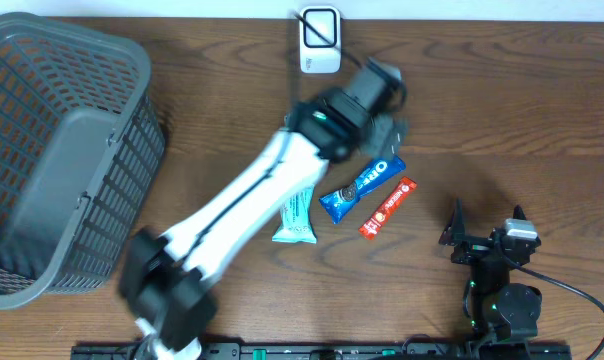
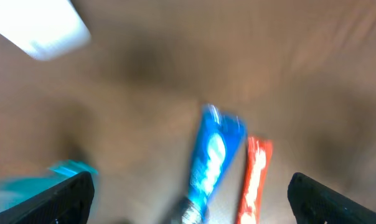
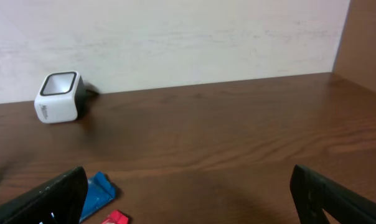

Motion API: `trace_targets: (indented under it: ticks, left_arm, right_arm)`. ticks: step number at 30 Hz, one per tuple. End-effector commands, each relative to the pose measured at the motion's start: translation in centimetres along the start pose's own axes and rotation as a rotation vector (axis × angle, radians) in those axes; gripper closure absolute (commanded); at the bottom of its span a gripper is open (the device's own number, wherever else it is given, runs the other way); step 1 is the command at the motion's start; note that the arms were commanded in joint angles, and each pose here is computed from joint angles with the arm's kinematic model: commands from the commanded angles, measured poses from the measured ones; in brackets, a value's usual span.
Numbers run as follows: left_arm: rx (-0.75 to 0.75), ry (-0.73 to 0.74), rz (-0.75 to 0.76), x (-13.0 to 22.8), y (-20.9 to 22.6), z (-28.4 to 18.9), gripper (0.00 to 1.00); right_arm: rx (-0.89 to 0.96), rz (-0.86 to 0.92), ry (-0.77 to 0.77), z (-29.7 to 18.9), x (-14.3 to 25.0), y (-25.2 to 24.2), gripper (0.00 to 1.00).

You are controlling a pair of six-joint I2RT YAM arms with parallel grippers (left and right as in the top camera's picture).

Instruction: Scan the item barcode

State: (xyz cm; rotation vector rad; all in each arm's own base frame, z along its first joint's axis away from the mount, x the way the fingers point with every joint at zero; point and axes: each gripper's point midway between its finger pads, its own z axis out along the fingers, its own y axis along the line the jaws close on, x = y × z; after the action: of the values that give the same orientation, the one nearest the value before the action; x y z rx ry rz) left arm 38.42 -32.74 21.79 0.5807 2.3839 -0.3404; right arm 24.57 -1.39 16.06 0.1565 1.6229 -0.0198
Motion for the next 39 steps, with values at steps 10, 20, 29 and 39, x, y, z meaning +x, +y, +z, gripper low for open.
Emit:
trace_targets:
  ticks: [10, 20, 29, 39]
  left_arm:
    - [-0.489, -0.601, 0.062, -12.5, 14.0, -27.6, 0.0]
    - [-0.737, -0.637, -0.012, -9.8, 21.7, -35.6, 0.0]
    - [-0.801, -0.767, -0.083, -2.6, 21.2, -43.8, 0.0]
    - [-0.767, -1.162, -0.141, 8.3, 16.7, -51.0, 0.0]
  right_arm:
    - [-0.008, -0.014, 0.002, 0.0, 0.1, 0.2, 0.01]
    - [-0.008, -0.014, 0.002, 0.0, 0.1, 0.2, 0.01]
    - [-0.008, -0.014, 0.002, 0.0, 0.1, 0.2, 0.01]
    - [-0.008, -0.014, 0.002, 0.0, 0.1, 0.2, 0.01]
